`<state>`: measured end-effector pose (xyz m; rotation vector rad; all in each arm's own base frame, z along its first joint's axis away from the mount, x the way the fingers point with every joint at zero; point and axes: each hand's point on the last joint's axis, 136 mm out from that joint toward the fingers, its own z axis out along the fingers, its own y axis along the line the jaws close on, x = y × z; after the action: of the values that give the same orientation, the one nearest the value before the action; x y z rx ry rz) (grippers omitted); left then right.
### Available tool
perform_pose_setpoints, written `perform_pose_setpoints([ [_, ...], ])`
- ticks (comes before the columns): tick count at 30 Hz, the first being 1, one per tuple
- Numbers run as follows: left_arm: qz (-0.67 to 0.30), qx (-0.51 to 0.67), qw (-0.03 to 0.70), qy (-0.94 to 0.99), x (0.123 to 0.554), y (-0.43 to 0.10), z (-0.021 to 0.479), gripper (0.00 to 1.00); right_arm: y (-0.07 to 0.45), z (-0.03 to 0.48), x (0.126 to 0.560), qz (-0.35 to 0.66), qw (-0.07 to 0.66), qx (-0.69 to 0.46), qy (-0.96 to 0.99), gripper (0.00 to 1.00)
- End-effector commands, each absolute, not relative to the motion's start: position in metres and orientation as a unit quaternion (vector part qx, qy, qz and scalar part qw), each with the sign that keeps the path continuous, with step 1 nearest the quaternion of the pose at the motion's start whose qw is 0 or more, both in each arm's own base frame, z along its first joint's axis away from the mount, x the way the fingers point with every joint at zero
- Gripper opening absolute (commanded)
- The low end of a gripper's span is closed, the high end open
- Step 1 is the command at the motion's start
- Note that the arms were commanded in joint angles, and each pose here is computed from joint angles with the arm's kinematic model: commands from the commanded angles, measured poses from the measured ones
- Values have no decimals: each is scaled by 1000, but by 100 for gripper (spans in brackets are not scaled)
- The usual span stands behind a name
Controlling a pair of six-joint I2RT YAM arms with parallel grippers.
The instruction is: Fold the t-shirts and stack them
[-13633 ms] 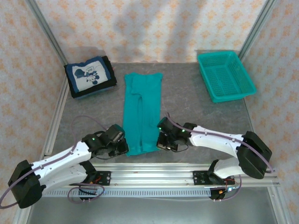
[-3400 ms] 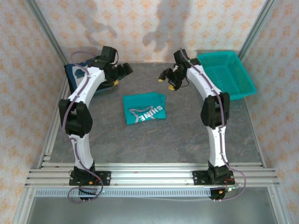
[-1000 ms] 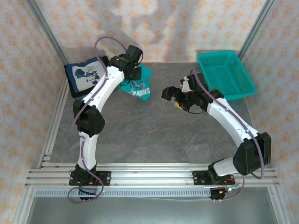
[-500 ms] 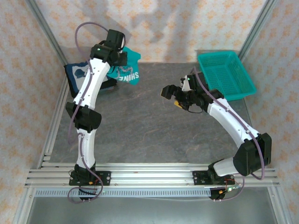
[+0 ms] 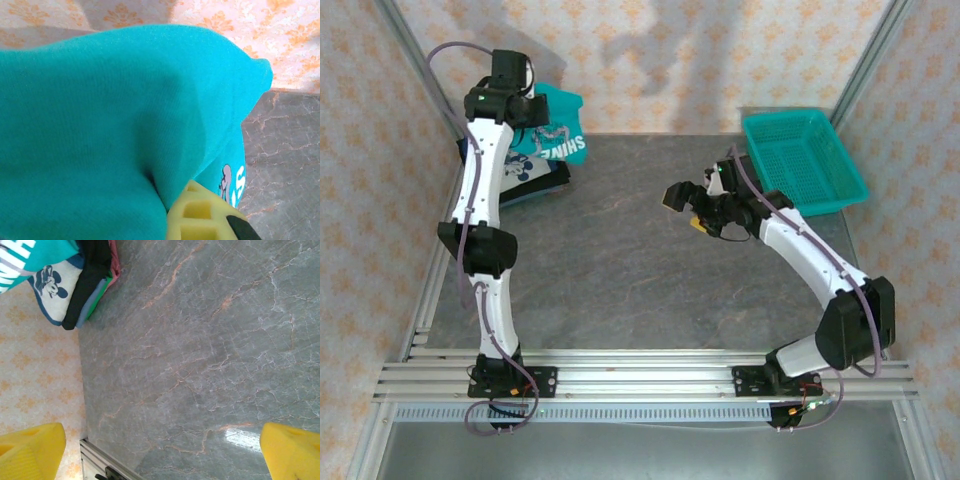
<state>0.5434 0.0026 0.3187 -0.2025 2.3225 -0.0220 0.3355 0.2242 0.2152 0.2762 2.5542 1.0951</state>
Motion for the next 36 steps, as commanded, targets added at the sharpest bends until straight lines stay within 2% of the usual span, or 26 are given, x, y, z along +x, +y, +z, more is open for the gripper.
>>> perform_pose_setpoints([
  [1, -43, -89, 434, 895, 552, 6, 344, 0, 227, 223, 346, 400, 186, 103, 892, 99],
  [22, -58, -158, 431, 887, 557, 86, 330, 0, 237, 210, 363, 400, 166, 110, 895, 99],
  [36, -20, -204, 323, 924, 551, 144, 222, 0, 244, 201, 376, 393, 146, 112, 901, 99],
])
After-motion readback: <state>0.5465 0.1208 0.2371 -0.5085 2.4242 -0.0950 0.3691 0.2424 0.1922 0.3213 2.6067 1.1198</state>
